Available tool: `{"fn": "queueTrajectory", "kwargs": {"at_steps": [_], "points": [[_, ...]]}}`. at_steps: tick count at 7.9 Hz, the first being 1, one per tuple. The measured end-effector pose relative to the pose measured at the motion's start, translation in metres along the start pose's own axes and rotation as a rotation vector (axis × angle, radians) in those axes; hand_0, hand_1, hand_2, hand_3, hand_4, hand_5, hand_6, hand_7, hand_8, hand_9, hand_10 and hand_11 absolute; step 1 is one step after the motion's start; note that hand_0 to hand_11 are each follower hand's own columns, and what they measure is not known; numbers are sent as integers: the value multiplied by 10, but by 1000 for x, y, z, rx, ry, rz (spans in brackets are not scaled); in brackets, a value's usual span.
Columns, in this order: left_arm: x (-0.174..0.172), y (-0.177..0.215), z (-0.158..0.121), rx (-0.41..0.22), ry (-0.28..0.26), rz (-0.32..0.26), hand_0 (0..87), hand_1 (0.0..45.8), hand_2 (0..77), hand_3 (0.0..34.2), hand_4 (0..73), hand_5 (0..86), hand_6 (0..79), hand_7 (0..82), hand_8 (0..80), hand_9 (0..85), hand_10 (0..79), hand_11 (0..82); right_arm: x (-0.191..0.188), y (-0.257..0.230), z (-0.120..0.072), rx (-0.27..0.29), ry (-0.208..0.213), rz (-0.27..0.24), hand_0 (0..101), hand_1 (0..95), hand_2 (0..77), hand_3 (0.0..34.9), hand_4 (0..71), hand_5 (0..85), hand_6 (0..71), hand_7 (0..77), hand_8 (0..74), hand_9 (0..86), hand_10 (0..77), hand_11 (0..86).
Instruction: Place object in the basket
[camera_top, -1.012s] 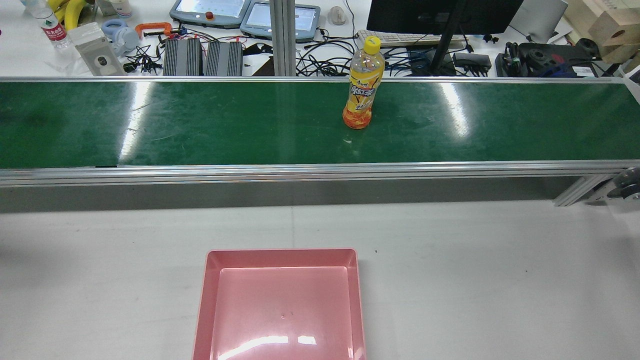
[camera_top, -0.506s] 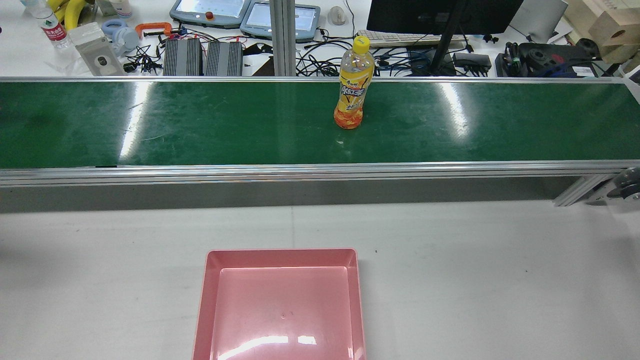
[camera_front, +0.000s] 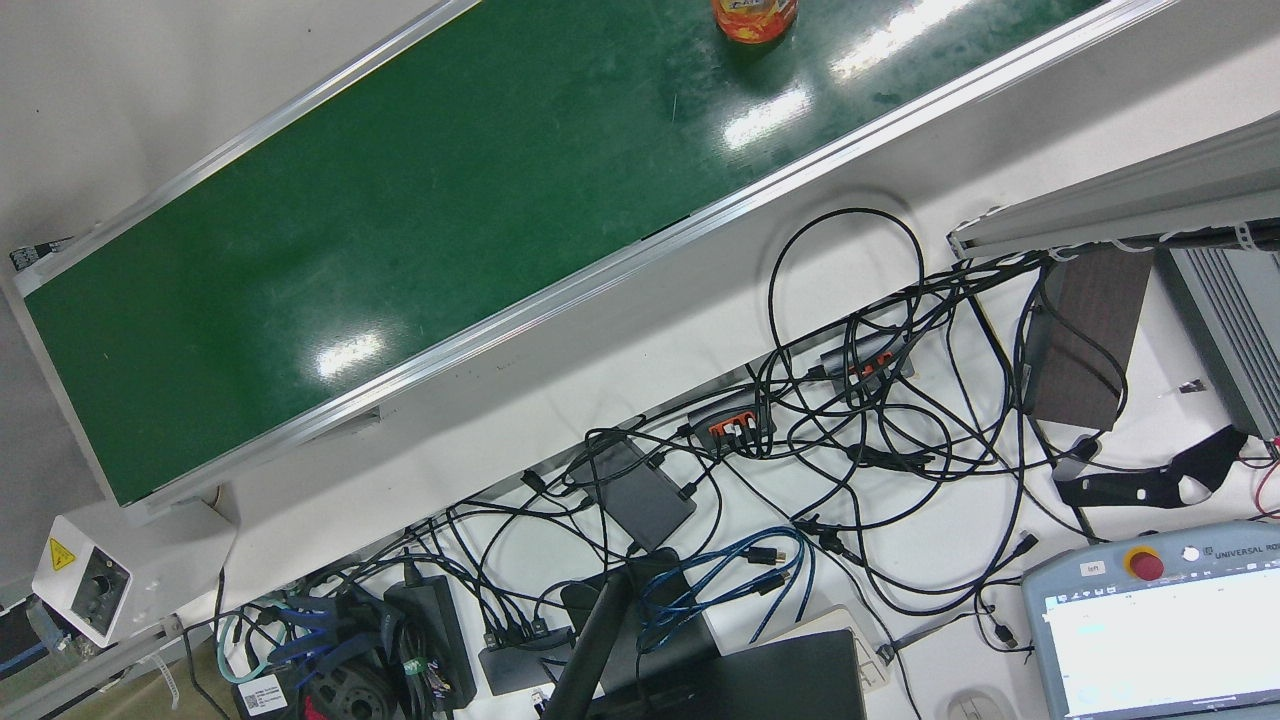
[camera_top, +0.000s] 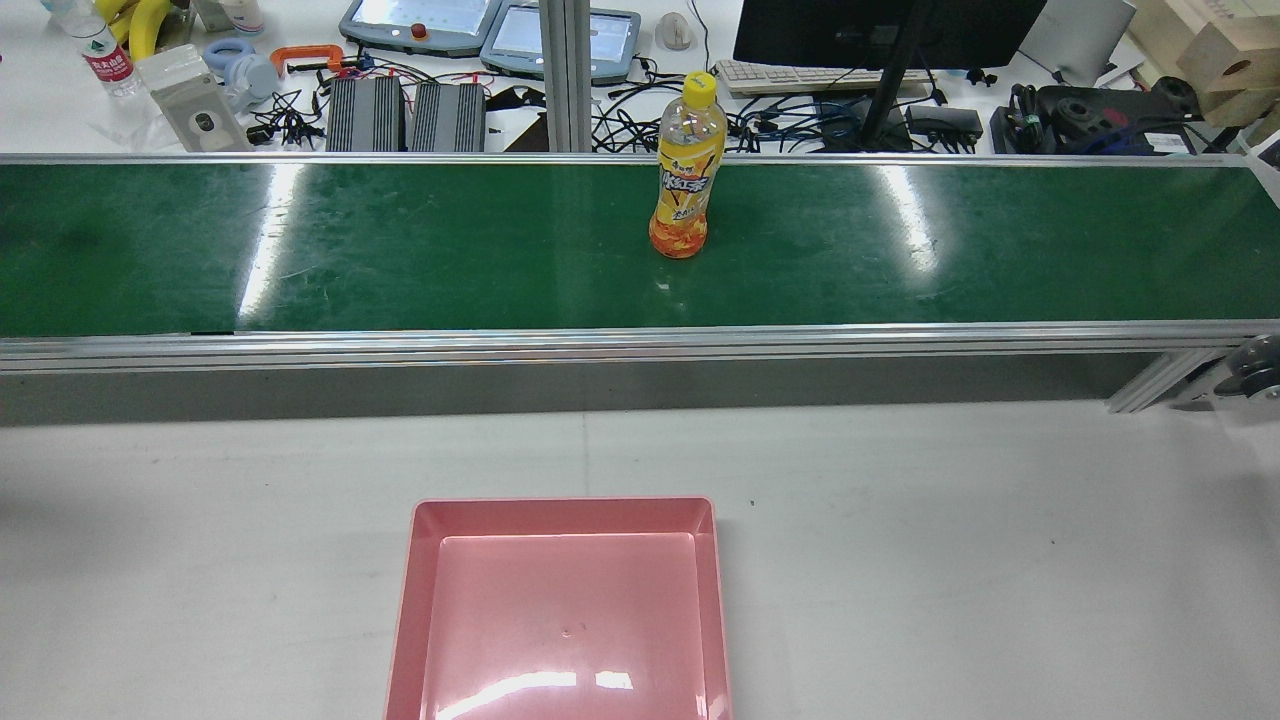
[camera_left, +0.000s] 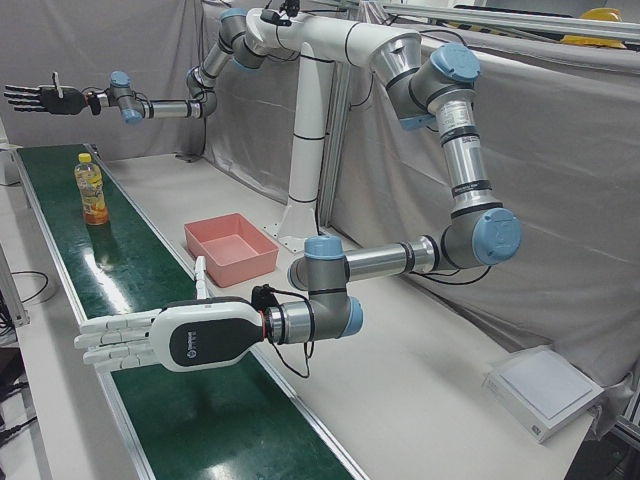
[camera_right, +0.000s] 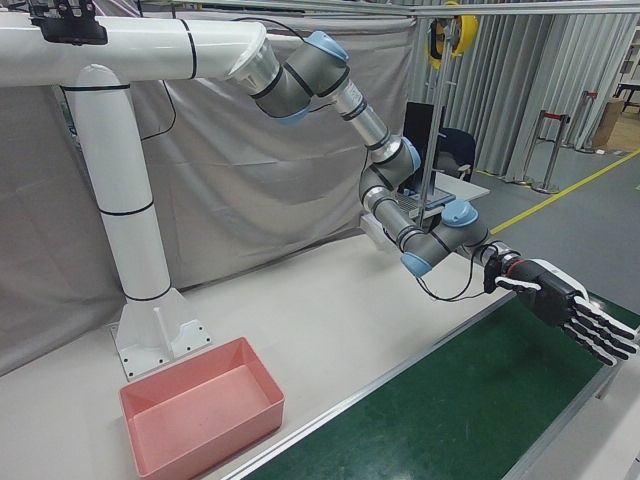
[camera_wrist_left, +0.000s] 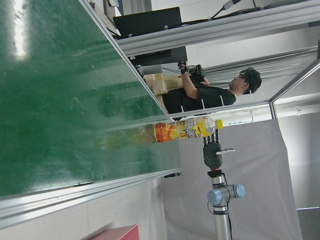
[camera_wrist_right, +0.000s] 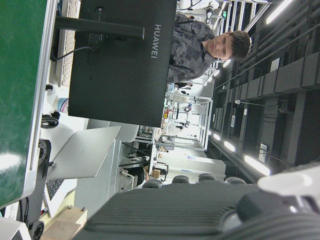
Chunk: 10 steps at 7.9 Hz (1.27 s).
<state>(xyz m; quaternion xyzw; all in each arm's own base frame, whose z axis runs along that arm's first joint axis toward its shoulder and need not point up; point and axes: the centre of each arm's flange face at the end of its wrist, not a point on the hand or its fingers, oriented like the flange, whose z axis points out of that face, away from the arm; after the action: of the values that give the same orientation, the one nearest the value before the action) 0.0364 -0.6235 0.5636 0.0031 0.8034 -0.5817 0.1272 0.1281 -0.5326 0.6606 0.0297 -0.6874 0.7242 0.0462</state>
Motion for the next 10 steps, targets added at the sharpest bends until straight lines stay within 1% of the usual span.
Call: {"fn": "queueTrajectory", "kwargs": {"at_steps": [8, 10], "points": [[0, 3, 2, -6, 0, -2, 459, 33, 0, 0, 11, 11, 5, 5, 0, 5, 22, 38, 0, 0, 0, 0, 0, 0, 3, 0, 5, 3, 0, 0, 0, 5, 0, 0, 0, 0], [0, 3, 2, -7, 1, -3, 458, 54, 0, 1, 11, 11, 5, 5, 0, 5, 22, 49, 0, 0, 0, 0, 0, 0, 2, 0, 5, 2, 0, 0, 0, 5, 0, 0, 0, 0]]}}
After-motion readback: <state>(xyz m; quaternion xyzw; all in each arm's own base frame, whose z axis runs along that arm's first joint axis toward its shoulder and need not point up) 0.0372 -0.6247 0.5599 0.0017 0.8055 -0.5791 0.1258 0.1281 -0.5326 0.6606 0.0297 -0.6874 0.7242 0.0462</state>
